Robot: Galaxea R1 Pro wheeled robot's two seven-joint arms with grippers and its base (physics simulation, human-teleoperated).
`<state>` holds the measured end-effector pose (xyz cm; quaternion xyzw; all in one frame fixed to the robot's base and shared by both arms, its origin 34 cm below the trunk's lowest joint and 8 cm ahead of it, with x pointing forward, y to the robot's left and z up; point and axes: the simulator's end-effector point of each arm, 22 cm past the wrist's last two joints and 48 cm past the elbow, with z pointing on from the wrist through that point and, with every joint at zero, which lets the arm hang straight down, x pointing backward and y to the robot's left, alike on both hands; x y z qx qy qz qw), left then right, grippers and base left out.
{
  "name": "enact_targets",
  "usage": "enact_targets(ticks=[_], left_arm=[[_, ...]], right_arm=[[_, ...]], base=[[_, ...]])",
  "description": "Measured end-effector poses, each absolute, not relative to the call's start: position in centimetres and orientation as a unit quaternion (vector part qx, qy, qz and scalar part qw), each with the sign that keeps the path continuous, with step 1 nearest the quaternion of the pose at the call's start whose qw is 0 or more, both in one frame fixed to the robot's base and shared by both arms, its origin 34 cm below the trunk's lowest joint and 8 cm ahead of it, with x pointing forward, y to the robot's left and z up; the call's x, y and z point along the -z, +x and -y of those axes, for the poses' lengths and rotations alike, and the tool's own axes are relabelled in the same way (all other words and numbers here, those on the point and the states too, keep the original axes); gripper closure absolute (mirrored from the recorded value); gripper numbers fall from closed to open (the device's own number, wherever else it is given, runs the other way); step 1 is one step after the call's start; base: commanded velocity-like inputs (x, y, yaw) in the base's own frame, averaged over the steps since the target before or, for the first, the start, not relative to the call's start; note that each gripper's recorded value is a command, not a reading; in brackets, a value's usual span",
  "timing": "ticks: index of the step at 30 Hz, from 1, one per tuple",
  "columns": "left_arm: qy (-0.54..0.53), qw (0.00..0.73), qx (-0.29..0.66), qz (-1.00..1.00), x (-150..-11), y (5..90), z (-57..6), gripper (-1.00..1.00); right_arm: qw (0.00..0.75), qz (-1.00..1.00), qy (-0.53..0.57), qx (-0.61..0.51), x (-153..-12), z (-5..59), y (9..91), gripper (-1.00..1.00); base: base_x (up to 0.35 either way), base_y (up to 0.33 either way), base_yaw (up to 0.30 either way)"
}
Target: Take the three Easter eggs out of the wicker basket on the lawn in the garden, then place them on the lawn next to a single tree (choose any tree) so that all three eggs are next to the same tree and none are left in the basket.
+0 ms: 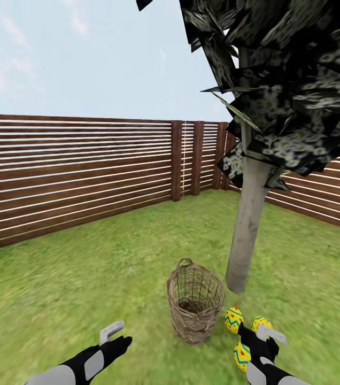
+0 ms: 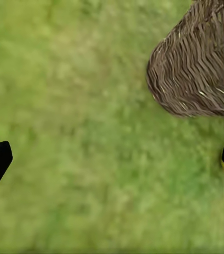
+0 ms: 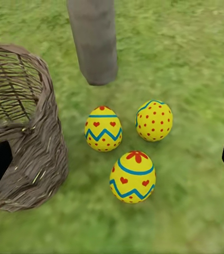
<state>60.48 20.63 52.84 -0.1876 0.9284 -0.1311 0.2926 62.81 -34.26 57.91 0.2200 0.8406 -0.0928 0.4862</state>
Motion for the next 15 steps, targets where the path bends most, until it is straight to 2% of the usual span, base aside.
enact_targets(ticks=[15], left_arm=[[-0.185,0.291,0.134,-0.929,-55.6,60.7,-20.0,-1.0]], right_arm=[[0.474,-0.846,0.221,0.104,-59.8,35.3,62.0,-1.0]], base=[[0.0,0.0,0.0]])
